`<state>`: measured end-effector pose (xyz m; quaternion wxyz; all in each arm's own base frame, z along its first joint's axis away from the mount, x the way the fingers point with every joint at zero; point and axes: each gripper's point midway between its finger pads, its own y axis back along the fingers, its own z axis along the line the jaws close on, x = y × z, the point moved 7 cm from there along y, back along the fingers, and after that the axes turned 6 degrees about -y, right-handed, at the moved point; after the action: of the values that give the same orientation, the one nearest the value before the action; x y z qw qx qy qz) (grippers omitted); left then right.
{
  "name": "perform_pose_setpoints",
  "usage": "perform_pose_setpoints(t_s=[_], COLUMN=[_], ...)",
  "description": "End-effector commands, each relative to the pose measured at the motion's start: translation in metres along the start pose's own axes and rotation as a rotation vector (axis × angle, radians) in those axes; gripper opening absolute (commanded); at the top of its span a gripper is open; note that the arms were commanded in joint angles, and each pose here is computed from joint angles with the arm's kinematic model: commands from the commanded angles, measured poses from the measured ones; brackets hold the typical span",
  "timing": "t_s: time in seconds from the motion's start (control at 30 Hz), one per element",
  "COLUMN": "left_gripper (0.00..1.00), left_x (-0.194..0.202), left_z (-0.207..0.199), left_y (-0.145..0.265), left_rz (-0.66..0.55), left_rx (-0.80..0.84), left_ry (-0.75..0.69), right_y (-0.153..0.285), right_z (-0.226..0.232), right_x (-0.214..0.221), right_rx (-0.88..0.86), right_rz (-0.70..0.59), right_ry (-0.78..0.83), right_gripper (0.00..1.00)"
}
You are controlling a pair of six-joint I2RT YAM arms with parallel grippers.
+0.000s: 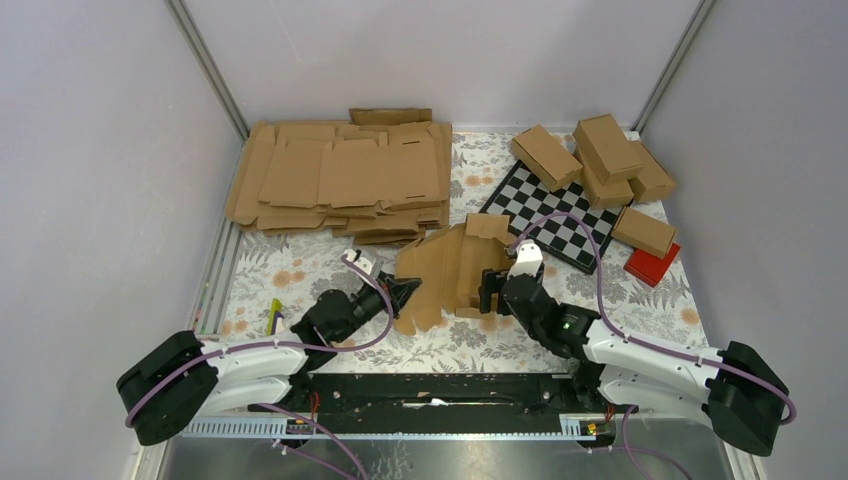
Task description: Fold the paper box
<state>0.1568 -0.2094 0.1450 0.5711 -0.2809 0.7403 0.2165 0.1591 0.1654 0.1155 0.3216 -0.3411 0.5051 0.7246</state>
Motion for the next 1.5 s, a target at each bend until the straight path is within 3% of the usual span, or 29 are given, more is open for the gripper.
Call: perform_pose_setpoints(t_s=[0.0, 0.27, 0.43, 0.63, 0.83, 0.97, 1.2, 1.37, 1.4, 1.47], left_gripper=[0.0, 0.0, 0.0, 0.0, 0.0, 0.0, 0.0, 0.0, 0.0, 0.0], left_x=[-0.018, -0.019, -0.025, -0.032, -0.034, -0.03, -0.026, -0.026, -0.026, -0.026], left_z=[0.001, 0.002, 0.007, 0.011, 0.018, 0.018, 0.016, 0.015, 0.015, 0.015], left_y=[-0.004, -0.005, -0.007, -0.013, -0.018, -0.017, -0.016, -0.016, -0.015, -0.015], left_rz=[-0.078, -0.081, -0.108, -0.126, -0.146, -0.138, -0.129, -0.131, -0.131, -0.134], left_rx=[-0.028, -0.038, -0.08, -0.124, -0.168, -0.163, -0.15, -0.141, -0.14, -0.138], left_ry=[-0.017, -0.03, -0.057, -0.106, -0.165, -0.176, -0.177, -0.174, -0.174, -0.172], right_y=[0.004, -0.009, -0.02, -0.033, -0.041, -0.042, -0.039, -0.048, -0.051, -0.054], right_z=[-0.004, 0.009, 0.024, 0.032, 0.02, 0.011, 0.001, 0.004, 0.006, 0.009], right_x=[-0.013, -0.029, -0.041, -0.046, -0.059, -0.066, -0.088, -0.091, -0.091, -0.093], right_rx=[0.064, 0.058, 0.02, 0.004, -0.031, -0.104, -0.068, -0.094, -0.101, -0.106], right_rz=[-0.054, -0.116, -0.172, -0.18, -0.212, -0.185, -0.137, -0.078, -0.062, -0.057], right_ry=[0.021, 0.092, 0.115, 0.109, 0.06, 0.02, -0.008, -0.018, -0.015, -0.011], right_gripper=[0.86, 0.68, 0.41, 0.26, 0.22, 0.47, 0.56, 0.56, 0.53, 0.32])
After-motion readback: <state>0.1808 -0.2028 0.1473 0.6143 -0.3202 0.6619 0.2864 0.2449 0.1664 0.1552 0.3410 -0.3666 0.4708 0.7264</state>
